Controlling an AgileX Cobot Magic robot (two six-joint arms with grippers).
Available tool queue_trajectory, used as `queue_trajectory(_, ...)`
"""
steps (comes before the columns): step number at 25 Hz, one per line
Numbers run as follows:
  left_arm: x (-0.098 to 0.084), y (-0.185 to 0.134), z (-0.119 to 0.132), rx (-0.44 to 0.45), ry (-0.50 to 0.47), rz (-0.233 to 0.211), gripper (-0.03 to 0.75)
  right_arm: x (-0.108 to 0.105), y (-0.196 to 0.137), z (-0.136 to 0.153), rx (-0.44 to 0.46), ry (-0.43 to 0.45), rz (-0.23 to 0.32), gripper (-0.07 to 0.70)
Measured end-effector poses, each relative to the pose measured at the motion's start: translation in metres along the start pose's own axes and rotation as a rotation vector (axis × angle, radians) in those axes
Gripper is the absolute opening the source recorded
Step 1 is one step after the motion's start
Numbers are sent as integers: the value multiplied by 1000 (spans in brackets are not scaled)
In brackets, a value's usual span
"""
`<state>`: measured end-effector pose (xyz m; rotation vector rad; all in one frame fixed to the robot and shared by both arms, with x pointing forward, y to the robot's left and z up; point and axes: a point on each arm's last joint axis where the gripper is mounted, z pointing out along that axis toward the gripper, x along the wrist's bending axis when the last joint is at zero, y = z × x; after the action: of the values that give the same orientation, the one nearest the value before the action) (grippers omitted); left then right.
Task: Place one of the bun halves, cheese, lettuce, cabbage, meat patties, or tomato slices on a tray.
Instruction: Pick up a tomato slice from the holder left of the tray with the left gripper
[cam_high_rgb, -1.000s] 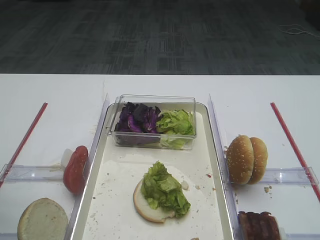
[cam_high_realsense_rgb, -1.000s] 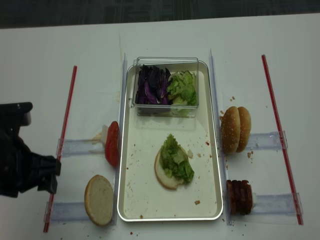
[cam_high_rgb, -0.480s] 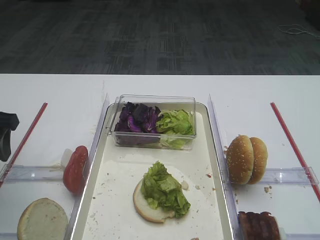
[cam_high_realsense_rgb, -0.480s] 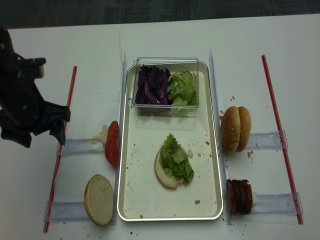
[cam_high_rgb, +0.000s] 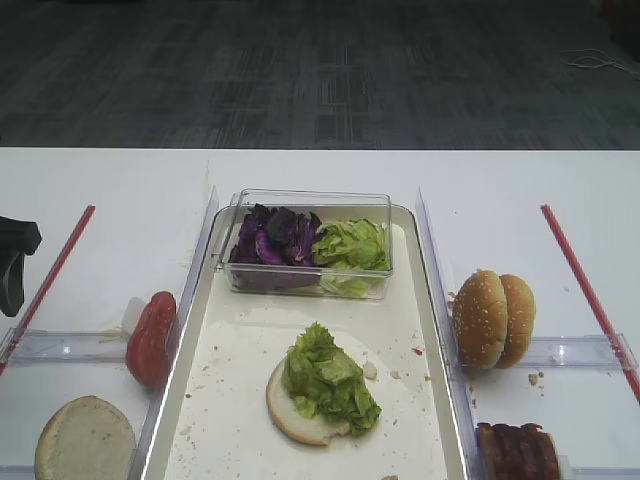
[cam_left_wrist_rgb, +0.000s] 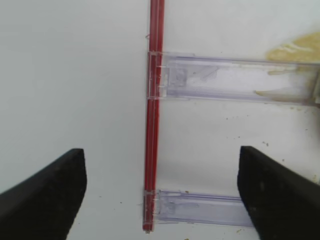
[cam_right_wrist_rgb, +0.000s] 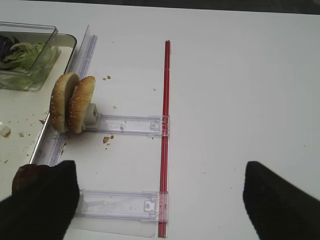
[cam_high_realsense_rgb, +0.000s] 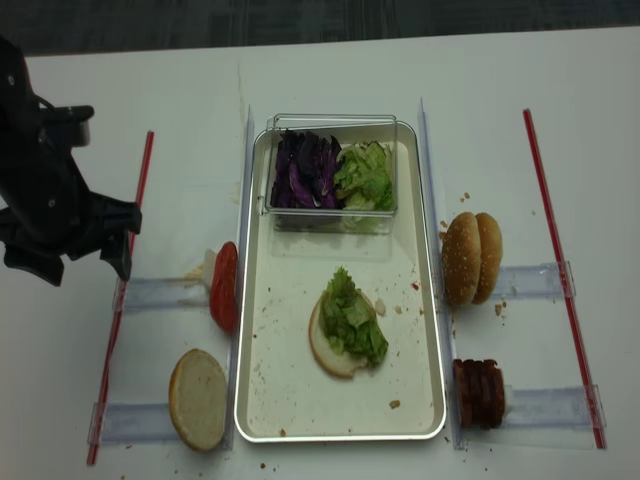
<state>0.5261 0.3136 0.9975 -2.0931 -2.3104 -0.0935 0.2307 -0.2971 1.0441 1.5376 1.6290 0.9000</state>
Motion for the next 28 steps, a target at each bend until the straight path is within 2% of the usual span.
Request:
queue_trajectory(6,-2,0,0,2,-19,-10,599,0,0,0,0,0,-2,689)
queue_trajectory(9,-11,-1,-1,1,-22,22,599,0,0,0,0,0,-2,689)
queue_trajectory(12,-31,-3,-2,-8,-25,61,599,0,0,0,0,0,-2,689)
queue_trajectory(17,-76,-11,-5,-40,-41,118,600,0,0,0,0,0,-2,689)
queue_trajectory(23,-121,-26,-8,-78,-69,153,600,0,0,0,2,0,-4,689)
queue_trajectory(28,-146,-36,-10,-117,-101,171,600,0,0,0,2,0,-4,689)
